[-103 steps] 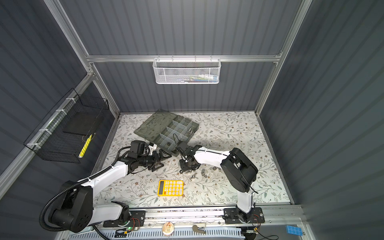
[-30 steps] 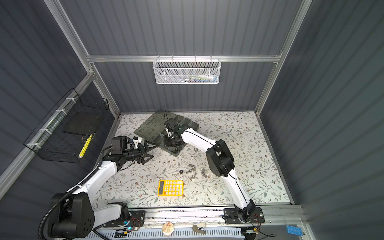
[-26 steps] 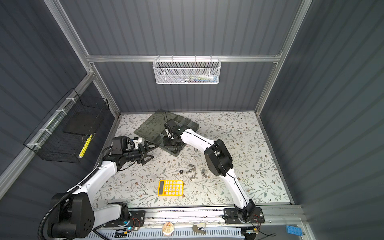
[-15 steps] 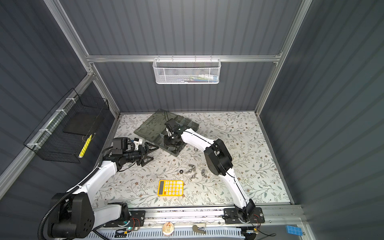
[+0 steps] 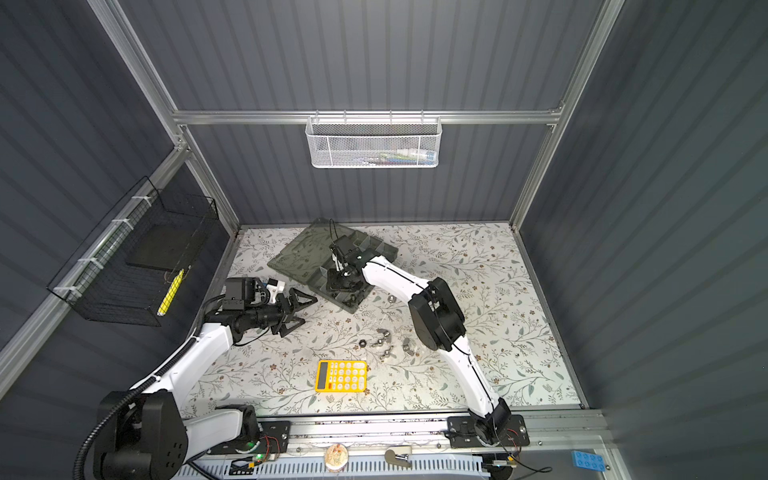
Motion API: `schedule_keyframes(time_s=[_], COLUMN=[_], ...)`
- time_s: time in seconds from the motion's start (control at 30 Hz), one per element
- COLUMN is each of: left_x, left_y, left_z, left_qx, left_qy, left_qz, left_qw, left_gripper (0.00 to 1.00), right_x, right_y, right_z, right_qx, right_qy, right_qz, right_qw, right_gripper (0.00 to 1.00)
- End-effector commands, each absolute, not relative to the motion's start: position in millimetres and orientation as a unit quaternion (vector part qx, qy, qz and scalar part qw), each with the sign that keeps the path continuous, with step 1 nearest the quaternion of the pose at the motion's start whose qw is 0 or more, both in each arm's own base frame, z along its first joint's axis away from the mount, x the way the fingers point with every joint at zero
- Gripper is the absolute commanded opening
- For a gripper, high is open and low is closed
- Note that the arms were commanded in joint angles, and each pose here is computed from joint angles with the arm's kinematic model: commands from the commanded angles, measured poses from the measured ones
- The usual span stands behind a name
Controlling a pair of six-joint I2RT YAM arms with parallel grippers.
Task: Sort the screws and nuts into containers
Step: 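Withdraw the right gripper while the left gripper lowers onto a black nut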
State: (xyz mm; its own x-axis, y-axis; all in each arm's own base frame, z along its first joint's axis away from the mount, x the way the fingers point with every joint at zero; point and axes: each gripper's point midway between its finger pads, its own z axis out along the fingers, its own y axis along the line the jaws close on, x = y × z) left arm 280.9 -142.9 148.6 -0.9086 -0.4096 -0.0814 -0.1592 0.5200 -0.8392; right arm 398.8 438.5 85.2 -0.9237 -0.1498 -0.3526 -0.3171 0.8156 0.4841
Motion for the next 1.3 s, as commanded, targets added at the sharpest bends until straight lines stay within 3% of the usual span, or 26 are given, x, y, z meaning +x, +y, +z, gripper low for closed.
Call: schedule_keyframes(time_s=[0.0,0.2,0.4,0.63,0.93,1.27], left_x=[278,274,277,280,272,250], left_y=[-138,-135,-134,-140,-186,-228], left_z=[163,167,171,175,159,114], left_qx=[-0.148,-0.142,-0.145,-0.129,-0.056,0.052], left_qy=[0.869,0.875,0.875,0.88,0.911,0.955], left_qz=[-0.446,-0.432,-0.43,-0.422,-0.375,-0.26], left_qw=[0.157,0.165,0.167,0.177,0.162,0.136], left_gripper=[1.0,1.0,1.0,1.0,1.0,0.99], right_x=[406,405,396,372,326,277], right_y=[439,432,411,368,309,253], right_z=[121,155,187,202,192,174], right_qx=[-0.122,-0.124,-0.117,-0.11,-0.13,-0.119], right_qy=[0.929,0.916,0.903,0.897,0.894,0.893], right_qz=[0.295,0.308,0.312,0.3,0.272,0.26], right_qw=[0.188,0.224,0.27,0.304,0.331,0.348], right_gripper=[0.54,0.69,0.99,0.99,0.99,0.99])
